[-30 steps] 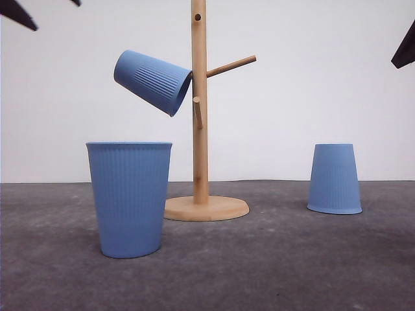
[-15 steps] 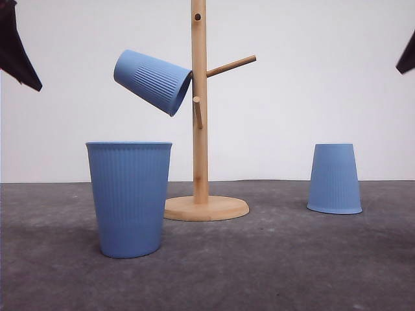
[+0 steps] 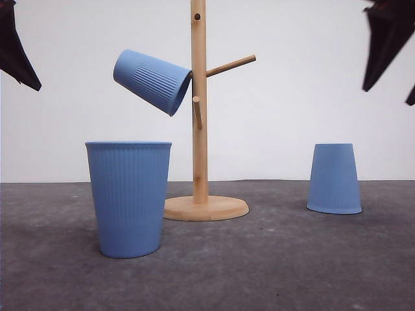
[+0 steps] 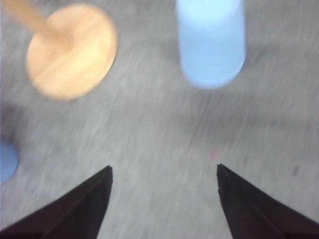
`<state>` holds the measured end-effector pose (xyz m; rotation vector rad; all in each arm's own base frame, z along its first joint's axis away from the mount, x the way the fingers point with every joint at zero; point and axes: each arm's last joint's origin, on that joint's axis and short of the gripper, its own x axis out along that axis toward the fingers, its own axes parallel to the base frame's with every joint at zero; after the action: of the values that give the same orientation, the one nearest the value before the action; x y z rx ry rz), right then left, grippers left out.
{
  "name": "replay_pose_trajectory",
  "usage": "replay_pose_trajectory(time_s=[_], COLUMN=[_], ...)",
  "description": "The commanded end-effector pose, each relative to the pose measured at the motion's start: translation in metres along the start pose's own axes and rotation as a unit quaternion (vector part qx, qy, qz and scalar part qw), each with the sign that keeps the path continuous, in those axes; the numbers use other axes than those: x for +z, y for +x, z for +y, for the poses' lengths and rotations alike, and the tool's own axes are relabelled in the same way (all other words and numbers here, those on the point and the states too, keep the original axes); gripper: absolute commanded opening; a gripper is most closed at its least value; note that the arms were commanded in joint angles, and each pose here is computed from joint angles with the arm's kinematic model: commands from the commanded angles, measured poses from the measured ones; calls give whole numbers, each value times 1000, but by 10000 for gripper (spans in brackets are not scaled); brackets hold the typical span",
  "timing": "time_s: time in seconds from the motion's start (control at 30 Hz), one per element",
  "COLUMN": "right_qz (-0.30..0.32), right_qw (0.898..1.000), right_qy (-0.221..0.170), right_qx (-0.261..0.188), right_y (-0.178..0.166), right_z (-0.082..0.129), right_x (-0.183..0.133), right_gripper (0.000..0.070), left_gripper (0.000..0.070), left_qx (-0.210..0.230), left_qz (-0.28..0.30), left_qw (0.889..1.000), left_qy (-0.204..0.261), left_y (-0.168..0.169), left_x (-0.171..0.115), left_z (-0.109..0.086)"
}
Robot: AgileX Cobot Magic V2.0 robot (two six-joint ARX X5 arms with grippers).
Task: Place three cups
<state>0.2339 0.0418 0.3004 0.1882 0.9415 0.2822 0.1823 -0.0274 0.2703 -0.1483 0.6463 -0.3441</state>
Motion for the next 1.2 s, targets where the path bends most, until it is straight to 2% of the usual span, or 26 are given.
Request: replay_pose_trajectory(time_s=[0.0, 0.33, 0.5, 0.77, 0.83, 1.0, 1.17], right_qz=[0, -3, -9, 19, 26, 23, 24], right_qw=[1000, 999, 998, 998, 998, 998, 998], right_qy=[-19, -53, -57, -49, -47, -48, -48], right_qx=[-1, -12, -23, -41, -42, -44, -43], right_y=[8, 67, 99, 142, 149, 152, 152], right_z=[0, -9, -16, -30, -32, -33, -33], right_x=[18, 85, 97, 92, 90, 91, 90], right_gripper=[458, 614, 623, 621, 610, 471, 380], left_gripper=[505, 505, 505, 505, 505, 505, 505], left_qx=[1, 1, 1, 1, 1, 1, 1], left_qz=[-4, -4, -4, -4, -4, -4, -4], left_qw=[1000, 1000, 1000, 1000, 1000, 1000, 1000], left_qy=[1, 0, 0, 1, 1, 0, -5], left_y=[-1, 0, 0, 0, 0, 0, 0], left_x=[3, 3, 3, 3, 3, 3, 3], left_z=[-1, -1, -1, -1, -1, -1, -1])
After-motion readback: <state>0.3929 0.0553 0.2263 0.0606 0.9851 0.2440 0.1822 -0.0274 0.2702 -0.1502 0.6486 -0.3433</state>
